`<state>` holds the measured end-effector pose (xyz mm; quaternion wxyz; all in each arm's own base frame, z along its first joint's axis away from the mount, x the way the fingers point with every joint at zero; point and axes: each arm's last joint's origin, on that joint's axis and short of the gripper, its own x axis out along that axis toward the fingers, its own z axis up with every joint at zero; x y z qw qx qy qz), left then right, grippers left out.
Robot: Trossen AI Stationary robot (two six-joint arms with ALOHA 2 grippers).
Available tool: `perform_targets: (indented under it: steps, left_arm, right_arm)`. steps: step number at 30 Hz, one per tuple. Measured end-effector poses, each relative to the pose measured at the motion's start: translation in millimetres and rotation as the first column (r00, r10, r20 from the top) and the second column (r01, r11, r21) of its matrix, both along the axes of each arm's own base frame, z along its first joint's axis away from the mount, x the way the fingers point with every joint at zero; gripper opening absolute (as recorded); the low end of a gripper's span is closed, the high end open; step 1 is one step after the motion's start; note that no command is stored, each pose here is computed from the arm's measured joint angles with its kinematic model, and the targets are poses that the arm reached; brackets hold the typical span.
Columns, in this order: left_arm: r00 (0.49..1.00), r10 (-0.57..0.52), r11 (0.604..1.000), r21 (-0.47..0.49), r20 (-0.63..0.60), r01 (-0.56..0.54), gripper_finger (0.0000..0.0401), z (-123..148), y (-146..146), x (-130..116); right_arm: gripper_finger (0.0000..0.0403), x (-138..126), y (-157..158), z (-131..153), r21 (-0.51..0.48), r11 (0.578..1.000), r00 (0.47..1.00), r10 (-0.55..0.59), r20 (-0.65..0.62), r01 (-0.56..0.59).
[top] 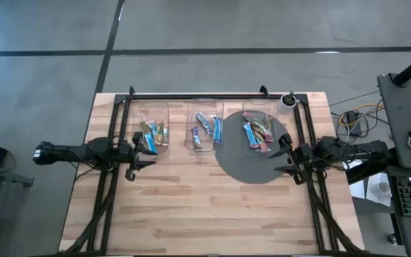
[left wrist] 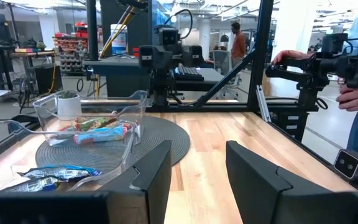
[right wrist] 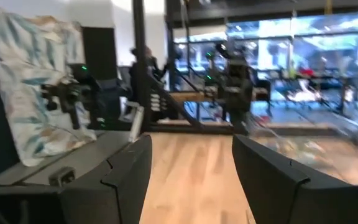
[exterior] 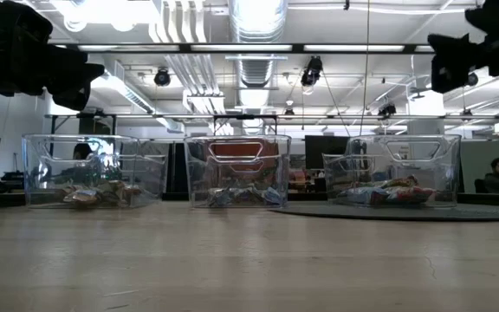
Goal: Pick and place Granola Bars by type
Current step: Return to Home Position
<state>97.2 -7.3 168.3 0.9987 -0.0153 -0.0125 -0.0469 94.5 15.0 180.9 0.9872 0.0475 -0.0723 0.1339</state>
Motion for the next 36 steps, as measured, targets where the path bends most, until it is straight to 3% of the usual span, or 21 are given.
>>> perform_targets:
  steps: [7,12,18,36]
  left_arm:
    - [1.000,0.000,1.000,0.000,0.000,0.000,0.0135,0.1,0.0,0.0]
    - [1.000,0.000,1.000,0.000,0.000,0.000,0.0135,0.1,0.0,0.0]
    - [1.000,0.000,1.000,0.000,0.000,0.000,0.0135,0.1,0.0,0.0]
    - [1.000,0.000,1.000,0.000,0.000,0.000,0.0135,0.1,0.0,0.0]
  right_arm:
    - [0.0215,1.2,-0.4,-10.4,0.017,1.000,0.993,-0.014,-0.116,0.016]
    - [0.0215,1.3,-0.7,-10.5,0.018,0.999,0.993,-0.025,-0.117,0.027]
    - [0.0215,1.8,-3.5,-10.4,0.043,0.991,0.985,-0.120,-0.122,0.126]
    - [0.0215,2.3,-2.5,-11.1,0.030,0.993,0.986,-0.110,-0.127,0.115]
